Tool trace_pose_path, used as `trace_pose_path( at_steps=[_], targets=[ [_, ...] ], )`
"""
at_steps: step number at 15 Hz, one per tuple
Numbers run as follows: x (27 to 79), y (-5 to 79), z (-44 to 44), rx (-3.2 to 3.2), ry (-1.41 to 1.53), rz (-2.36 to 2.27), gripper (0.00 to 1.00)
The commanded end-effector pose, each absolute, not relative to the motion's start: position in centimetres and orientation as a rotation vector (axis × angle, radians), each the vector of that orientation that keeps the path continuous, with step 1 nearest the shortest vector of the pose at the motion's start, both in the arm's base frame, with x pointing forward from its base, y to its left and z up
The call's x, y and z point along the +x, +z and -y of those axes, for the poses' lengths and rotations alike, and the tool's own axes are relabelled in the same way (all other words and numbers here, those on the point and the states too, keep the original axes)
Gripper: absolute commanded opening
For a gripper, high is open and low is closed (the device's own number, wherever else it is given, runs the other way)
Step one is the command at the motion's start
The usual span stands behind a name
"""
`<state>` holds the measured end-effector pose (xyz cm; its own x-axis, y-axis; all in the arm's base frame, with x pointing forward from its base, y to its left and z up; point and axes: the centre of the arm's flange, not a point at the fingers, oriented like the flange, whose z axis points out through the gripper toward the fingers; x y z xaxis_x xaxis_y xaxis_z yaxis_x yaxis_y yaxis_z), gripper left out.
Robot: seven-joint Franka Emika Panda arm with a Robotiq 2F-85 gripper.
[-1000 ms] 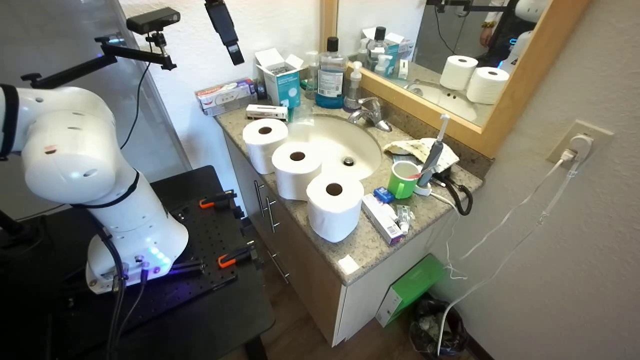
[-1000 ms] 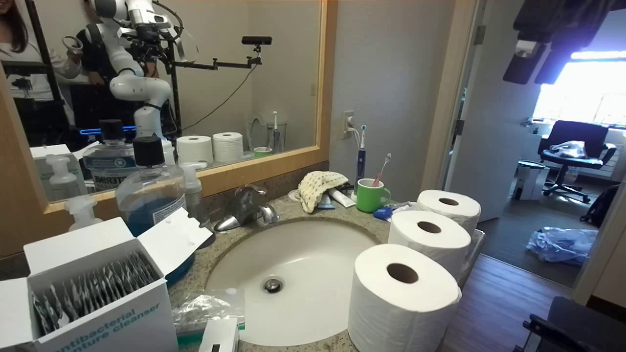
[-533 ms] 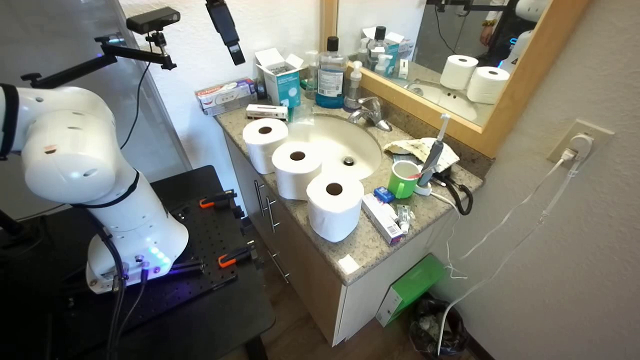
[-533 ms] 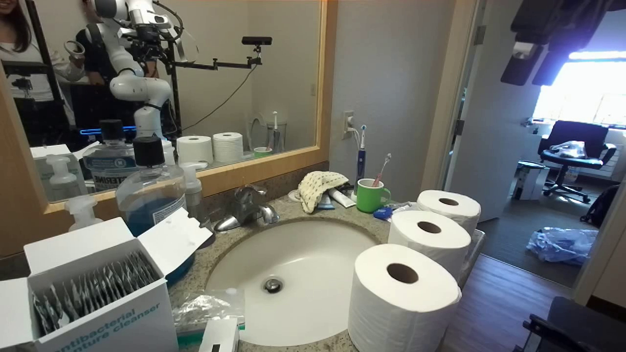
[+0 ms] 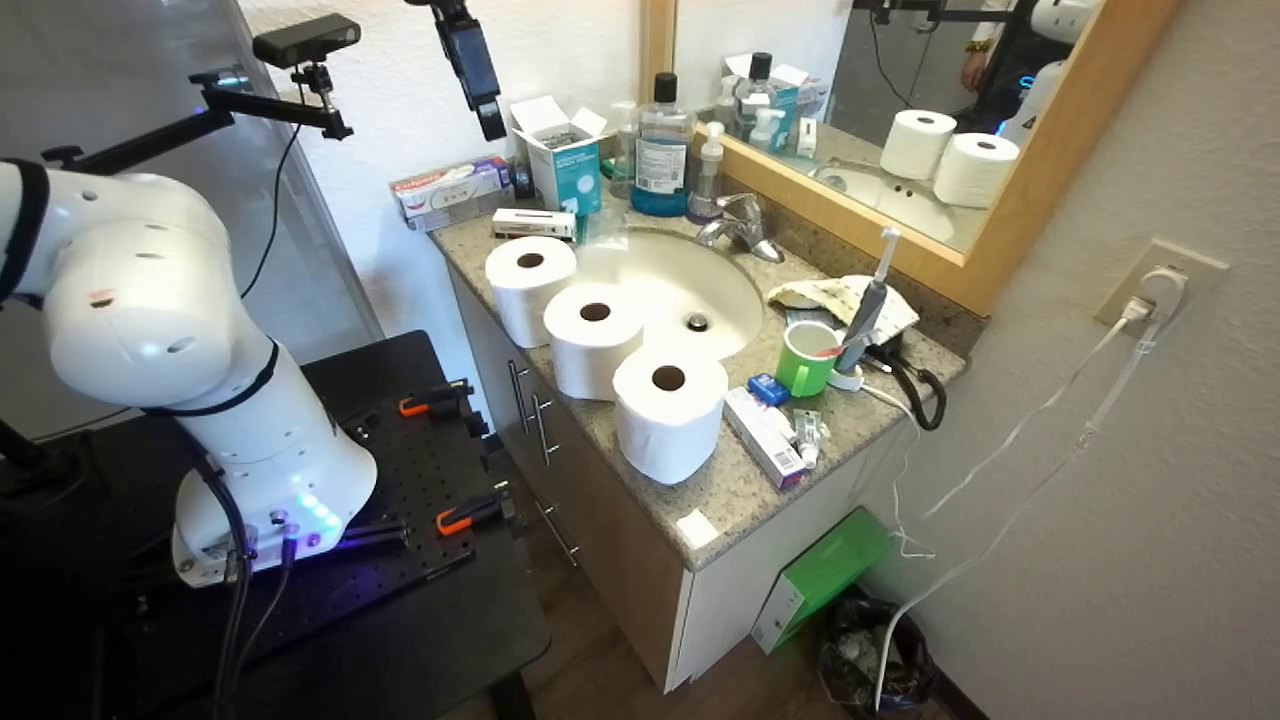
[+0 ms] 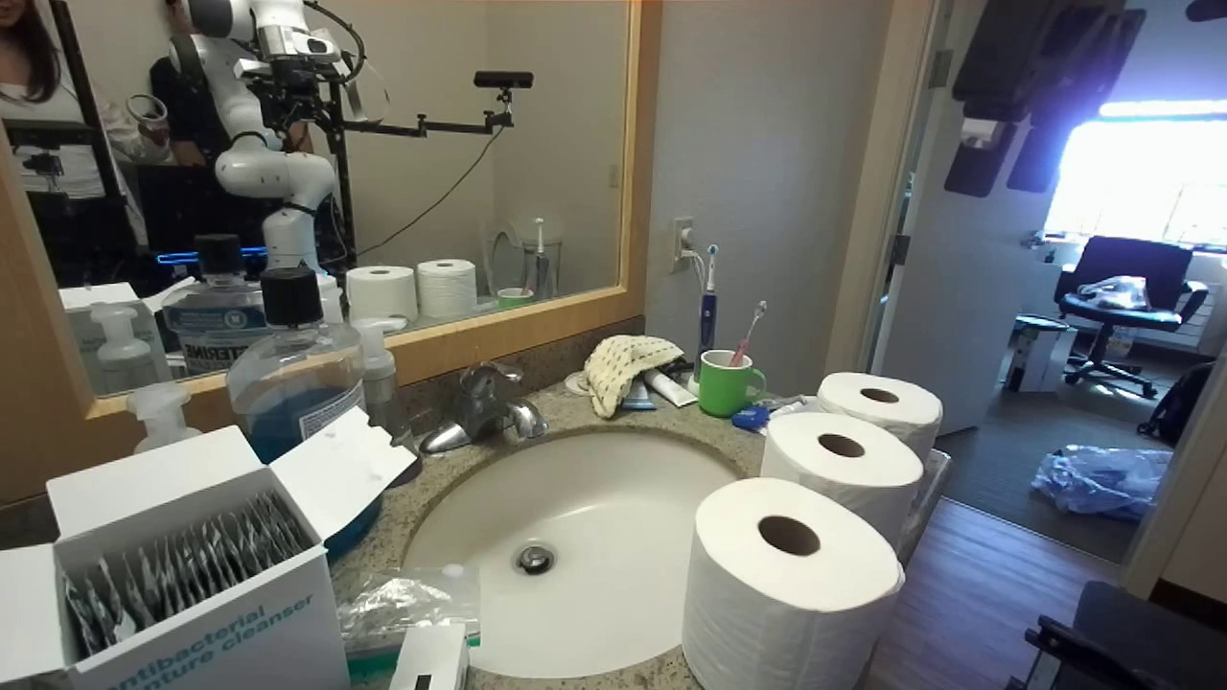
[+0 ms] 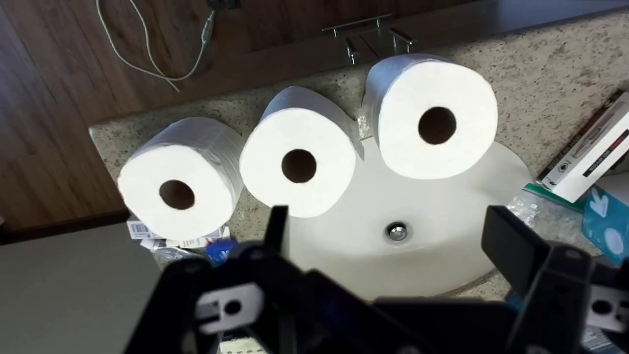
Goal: Stack the tissue rolls together
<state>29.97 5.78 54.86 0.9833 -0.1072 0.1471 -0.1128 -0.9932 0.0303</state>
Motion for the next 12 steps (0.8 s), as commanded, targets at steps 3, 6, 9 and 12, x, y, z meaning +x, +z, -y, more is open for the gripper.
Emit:
trace_pose_path(
  at_steps=[3, 6, 9, 12],
  targets=[
    [33.3, 54.8, -6.7, 3.047, 0.217, 0.077, 1.00],
    [33.4, 54.0, -6.0, 3.026, 0.184, 0.083, 1.00],
    [33.4, 52.5, -5.8, 3.038, 0.157, 0.037, 1.00],
    [33.3, 51.0, -5.5, 3.048, 0.134, 0.001, 1.00]
  ],
)
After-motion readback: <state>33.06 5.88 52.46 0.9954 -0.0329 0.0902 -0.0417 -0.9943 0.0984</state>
